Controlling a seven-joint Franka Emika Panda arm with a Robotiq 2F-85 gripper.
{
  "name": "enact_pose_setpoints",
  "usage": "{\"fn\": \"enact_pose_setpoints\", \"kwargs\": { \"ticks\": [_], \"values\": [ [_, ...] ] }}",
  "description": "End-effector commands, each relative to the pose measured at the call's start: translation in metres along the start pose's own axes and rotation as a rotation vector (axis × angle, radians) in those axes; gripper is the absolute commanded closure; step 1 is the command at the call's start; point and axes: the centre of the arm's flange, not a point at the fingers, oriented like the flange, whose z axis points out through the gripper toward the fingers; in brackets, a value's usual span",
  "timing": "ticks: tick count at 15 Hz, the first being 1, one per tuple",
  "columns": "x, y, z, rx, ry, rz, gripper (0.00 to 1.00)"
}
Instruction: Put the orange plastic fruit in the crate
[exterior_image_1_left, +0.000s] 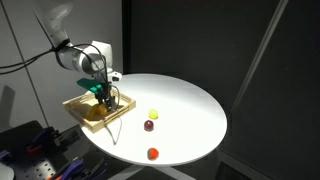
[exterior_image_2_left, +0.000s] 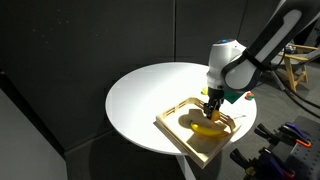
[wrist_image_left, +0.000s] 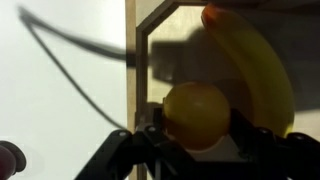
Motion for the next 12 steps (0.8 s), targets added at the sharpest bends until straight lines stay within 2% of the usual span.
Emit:
{"fn": "enact_pose_setpoints", "kwargs": {
  "ticks": [1,2,12],
  "values": [
    [0.010,0.002,0.001,-0.009,0.017,-0.008,0.03],
    [0.009,0.003,0.001,-0.011,0.013,-0.003,0.00],
    [-0.004,0.018,-0.024,-0.020,-0.036,0.058,0.00]
  ]
}}
